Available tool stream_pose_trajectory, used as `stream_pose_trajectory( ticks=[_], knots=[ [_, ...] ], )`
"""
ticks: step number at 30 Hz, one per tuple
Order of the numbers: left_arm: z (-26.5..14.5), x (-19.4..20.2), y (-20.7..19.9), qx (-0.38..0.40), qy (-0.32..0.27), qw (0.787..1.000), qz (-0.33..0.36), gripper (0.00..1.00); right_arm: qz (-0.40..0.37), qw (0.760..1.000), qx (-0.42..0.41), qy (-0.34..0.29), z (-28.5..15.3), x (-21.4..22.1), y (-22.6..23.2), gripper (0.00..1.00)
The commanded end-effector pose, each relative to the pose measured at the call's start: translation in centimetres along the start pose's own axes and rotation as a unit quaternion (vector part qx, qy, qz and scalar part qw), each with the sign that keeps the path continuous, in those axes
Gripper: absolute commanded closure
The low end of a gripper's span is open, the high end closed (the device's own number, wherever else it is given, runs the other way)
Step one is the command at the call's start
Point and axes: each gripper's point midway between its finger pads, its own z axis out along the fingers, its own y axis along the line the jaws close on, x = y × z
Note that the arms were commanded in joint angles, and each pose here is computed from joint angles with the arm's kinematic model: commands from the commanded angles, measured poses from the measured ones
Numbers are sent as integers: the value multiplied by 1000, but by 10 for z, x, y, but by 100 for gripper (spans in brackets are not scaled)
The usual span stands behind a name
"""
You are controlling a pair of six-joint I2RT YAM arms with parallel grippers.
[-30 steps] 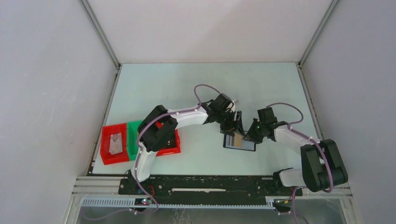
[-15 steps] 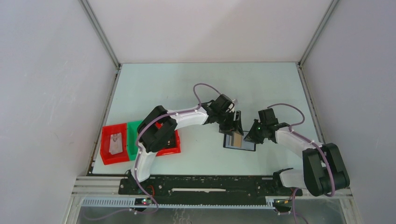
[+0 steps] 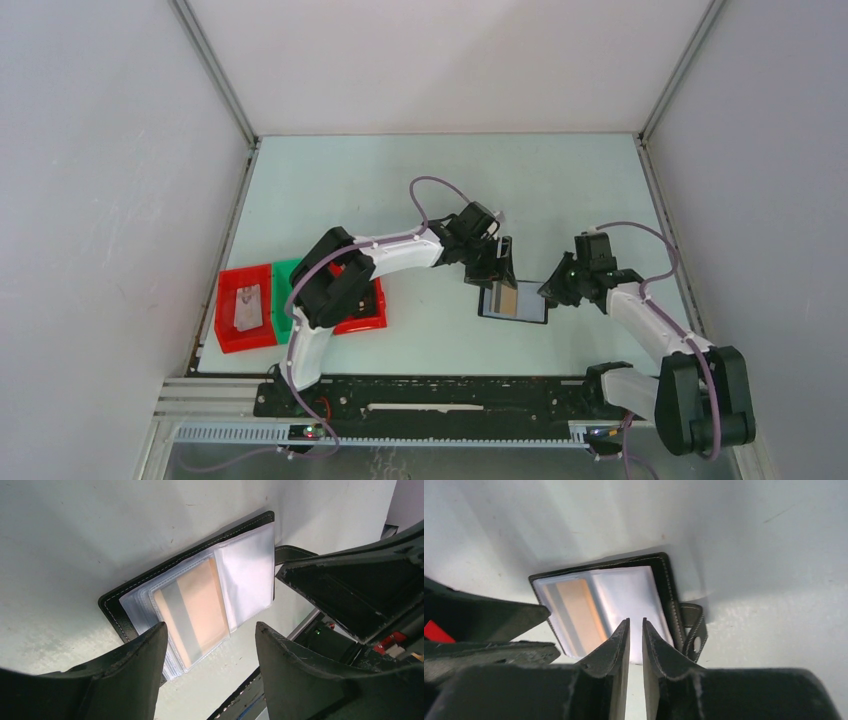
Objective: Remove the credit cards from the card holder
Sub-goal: Remove the credit card from the card holder.
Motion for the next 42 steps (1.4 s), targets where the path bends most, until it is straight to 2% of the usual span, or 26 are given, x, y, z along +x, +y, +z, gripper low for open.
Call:
stream_pose_trajectory(
  ticks=[1, 11, 42],
  knots=[
    [-10, 0, -3, 0, -10, 1000, 16, 30, -4, 999, 30, 9, 6, 2, -17, 76],
    [-10, 1, -1, -3, -16, 1000, 11, 30, 11, 998, 60, 20, 18, 7, -36, 74],
    [8, 7, -20, 61, 25, 998, -15, 30, 9, 998, 47, 26, 20, 8, -33, 75]
  ],
)
